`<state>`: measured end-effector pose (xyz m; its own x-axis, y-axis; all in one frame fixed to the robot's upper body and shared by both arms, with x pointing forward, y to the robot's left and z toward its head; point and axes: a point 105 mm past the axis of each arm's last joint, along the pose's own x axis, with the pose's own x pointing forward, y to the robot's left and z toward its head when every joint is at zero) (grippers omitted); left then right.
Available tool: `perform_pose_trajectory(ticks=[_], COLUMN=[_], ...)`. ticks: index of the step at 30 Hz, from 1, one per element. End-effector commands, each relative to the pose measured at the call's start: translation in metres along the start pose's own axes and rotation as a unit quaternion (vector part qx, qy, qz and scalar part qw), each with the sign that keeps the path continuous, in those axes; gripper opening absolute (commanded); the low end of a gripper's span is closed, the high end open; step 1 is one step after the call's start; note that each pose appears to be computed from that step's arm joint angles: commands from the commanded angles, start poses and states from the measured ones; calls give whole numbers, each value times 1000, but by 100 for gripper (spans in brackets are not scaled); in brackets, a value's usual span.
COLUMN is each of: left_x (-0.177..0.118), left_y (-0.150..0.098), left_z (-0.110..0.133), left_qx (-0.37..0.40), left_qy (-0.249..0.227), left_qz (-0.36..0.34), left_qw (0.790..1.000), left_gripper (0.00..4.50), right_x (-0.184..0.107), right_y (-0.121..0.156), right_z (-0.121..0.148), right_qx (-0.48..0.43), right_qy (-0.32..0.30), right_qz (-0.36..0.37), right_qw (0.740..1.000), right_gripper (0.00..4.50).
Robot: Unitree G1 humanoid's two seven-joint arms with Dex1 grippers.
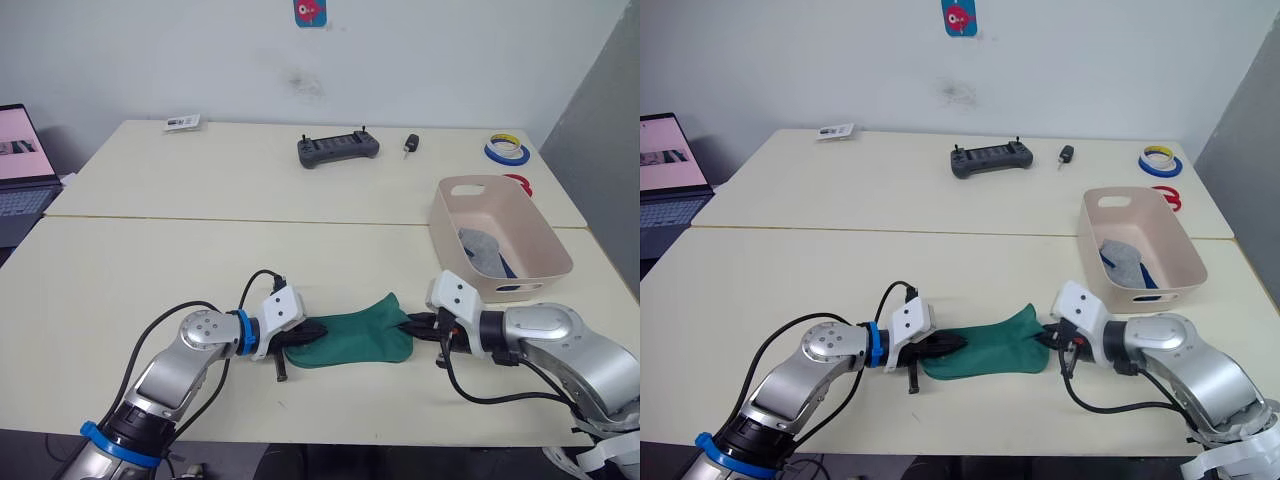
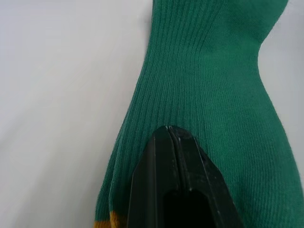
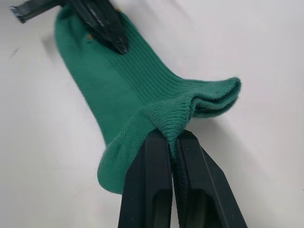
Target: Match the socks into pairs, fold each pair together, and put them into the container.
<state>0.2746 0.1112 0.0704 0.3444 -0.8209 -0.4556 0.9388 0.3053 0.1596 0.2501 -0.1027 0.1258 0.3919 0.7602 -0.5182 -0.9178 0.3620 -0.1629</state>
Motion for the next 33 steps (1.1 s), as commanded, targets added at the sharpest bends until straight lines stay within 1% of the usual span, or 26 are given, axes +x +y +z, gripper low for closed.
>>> perform_pose_trajectory(ticks=[1, 10, 16, 24, 33], left_x=[-1, 0, -1, -3, -4], left_y=[-2, -6, -7, -8, -9], left_z=[-13, -11, -11, -14, -18], left_qx=[-7, -10, -13, -18, -17], left_qy=[27, 17, 11, 7, 12], left_qz=[-3, -1, 5, 14, 14], left_qw=[1000, 1000, 1000, 1000, 1000], left_gripper=[0, 0, 0, 0, 0], right_x=[3, 46, 71, 88, 92], right_y=[9, 30, 32, 35, 44], right_z=[20, 42, 37, 41, 44], right_qx=[-29, 44, 73, 102, 133], right_qy=[-14, -38, -31, -46, -58], right_qz=[18, 83, 95, 97, 119], right_qw=[999, 995, 992, 989, 982], right_gripper=[2, 2, 2, 2, 2])
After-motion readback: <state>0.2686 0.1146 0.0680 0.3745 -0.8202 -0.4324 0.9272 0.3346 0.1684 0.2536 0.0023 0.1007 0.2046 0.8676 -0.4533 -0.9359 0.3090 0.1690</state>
